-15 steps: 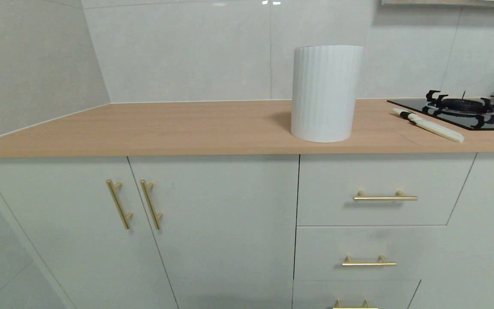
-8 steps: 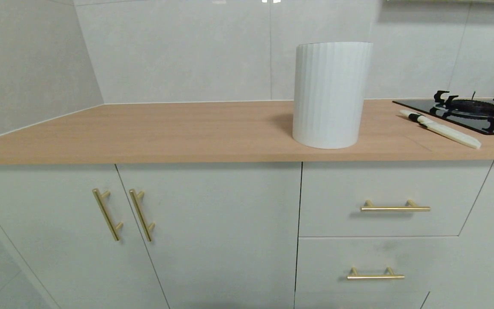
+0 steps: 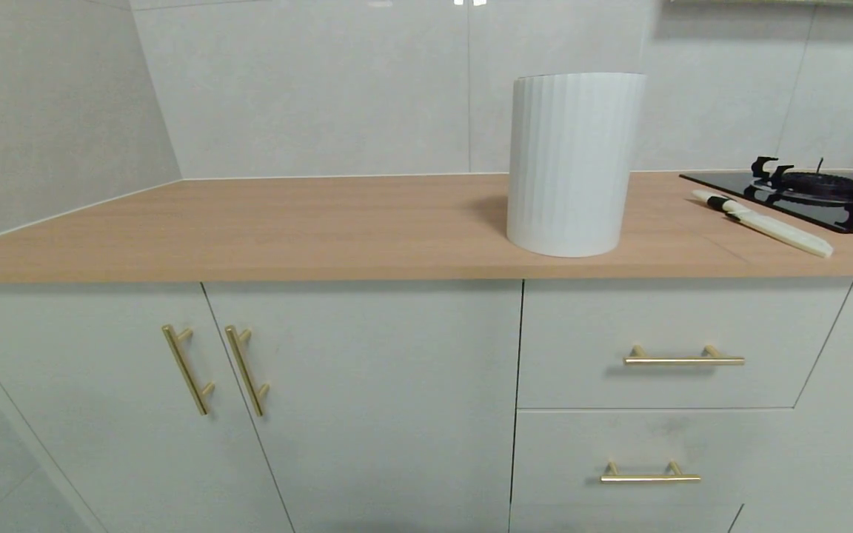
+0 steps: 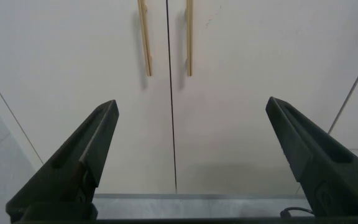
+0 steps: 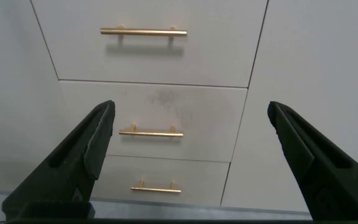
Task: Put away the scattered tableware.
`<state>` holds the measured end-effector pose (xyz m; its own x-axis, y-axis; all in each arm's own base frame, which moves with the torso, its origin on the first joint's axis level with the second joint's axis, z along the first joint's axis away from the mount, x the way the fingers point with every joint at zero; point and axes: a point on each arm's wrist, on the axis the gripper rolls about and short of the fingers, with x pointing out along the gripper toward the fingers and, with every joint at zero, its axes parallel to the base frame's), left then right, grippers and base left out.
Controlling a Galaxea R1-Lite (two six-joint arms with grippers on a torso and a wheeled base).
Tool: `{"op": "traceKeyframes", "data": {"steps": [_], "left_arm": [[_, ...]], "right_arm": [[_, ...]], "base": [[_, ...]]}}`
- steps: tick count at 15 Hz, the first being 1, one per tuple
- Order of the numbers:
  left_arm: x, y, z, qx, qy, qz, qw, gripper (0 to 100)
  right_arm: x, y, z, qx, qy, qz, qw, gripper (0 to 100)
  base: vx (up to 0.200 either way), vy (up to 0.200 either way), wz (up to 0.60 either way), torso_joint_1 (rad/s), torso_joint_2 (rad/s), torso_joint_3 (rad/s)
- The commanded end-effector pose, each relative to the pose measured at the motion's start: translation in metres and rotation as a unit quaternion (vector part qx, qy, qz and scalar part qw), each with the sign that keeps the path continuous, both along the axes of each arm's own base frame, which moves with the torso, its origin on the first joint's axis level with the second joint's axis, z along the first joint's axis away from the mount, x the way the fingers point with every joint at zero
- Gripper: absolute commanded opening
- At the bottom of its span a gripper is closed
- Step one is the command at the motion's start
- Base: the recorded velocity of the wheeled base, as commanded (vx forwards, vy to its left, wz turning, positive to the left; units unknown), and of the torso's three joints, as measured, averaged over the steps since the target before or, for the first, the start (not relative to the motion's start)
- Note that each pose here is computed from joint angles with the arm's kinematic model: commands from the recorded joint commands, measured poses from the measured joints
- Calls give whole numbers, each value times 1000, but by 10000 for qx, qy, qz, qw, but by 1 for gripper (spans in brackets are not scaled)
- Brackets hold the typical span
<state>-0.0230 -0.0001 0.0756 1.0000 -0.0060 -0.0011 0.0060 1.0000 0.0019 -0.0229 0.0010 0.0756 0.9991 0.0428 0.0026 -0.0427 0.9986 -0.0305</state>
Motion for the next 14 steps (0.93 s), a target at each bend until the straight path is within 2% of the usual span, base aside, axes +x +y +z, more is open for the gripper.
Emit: {"op": "traceKeyframes", "data": {"steps": [1, 7, 13, 14], "left_arm": [[0, 0, 0, -2, 2, -1, 10000, 100], [0, 0, 0, -10, 2, -1, 10000, 100], [0, 0, 0, -10, 10, -1, 10000, 100], [0, 0, 0, -10, 2, 7, 10000, 100]], "right_arm": [[0, 0, 0, -1, 5, 1, 10000, 100], [0, 0, 0, -1, 5, 1, 10000, 100], [0, 0, 0, -9, 5, 1, 10000, 100], [0, 0, 0, -9, 5, 1, 10000, 100]], "base": [[0, -200, 0, -2, 2, 2], [0, -200, 0, 1, 2, 2], [0, 0, 0, 0, 0, 0], [200, 0, 0, 2, 7, 2]]}}
